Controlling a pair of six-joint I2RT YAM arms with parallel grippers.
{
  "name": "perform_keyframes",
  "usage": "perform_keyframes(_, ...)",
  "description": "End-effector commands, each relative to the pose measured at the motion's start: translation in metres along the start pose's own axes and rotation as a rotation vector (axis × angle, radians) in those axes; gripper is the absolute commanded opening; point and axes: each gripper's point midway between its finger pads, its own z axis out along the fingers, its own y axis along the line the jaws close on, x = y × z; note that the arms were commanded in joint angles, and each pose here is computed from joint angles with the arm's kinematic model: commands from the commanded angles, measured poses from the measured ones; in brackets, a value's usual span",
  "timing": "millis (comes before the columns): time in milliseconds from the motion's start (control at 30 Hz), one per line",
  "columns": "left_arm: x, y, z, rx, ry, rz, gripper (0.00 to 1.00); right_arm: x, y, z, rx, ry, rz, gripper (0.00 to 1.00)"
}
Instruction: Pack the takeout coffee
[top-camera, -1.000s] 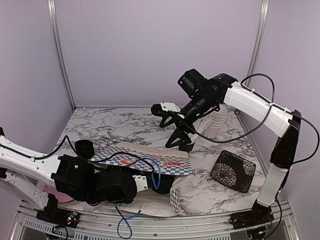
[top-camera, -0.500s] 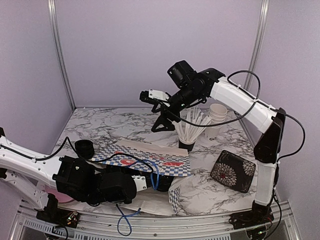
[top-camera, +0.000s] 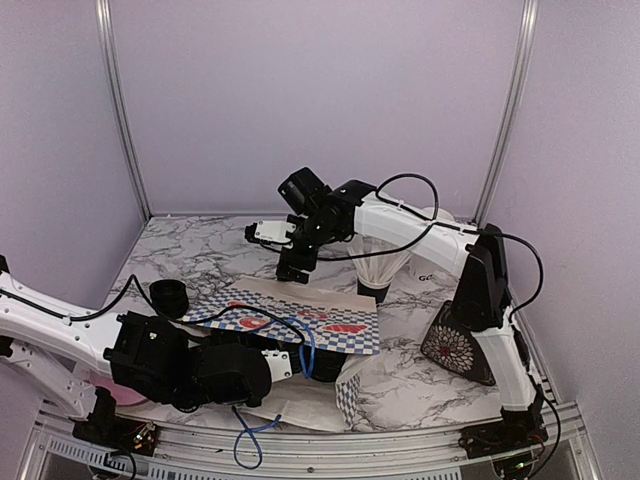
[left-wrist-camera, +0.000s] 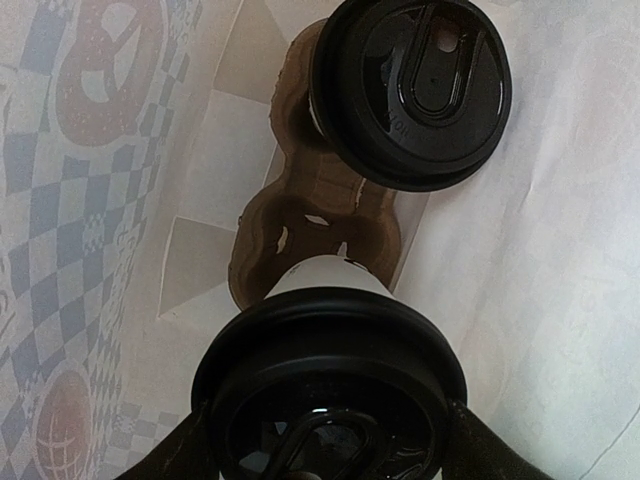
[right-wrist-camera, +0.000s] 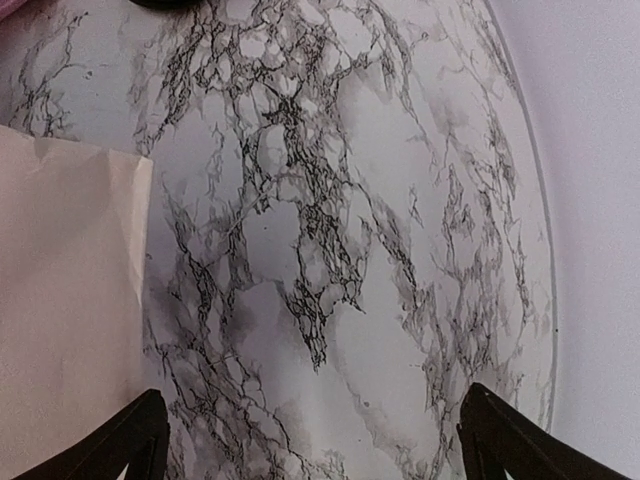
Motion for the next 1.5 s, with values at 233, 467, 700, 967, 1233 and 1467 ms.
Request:
perform_keyframes(233, -0.001, 0.008, -0.001, -0.031, -0.019, -0.018, 0.42, 0.012, 0.017, 0.025, -0.017, 0.067, -0.053, 0.99)
perform_keyframes(467, -0.002, 0.013, -0.005, -0.038, -0.030, -0.014, 0.42, 0.014, 0.044, 0.038, -0.103, 0.081, -0.086, 0.99)
perform_keyframes(700, 0.000, 0.009, -0.005, -0.019, -0.029, -0.004, 0.42, 0.016, 0.060, 0.040, -0.163, 0.085, -0.077, 0.99)
perform_keyframes(967, 0.001, 0.001, -0.002, 0.008, -0.025, 0.052, 0.42, 0.013, 0.065, 0.040, -0.170, 0.081, -0.085, 0.99)
perform_keyframes(1233, 0.000, -0.009, -0.001, 0.056, -0.034, 0.097, 0.41, 0.013, 0.072, 0.044, -0.188, 0.082, -0.088, 0.99)
perform_keyframes(1467, -0.001, -0.013, 0.002, 0.058, -0.035, 0.143, 0.41, 0.012, 0.074, 0.045, -0.194, 0.081, -0.088, 0.99)
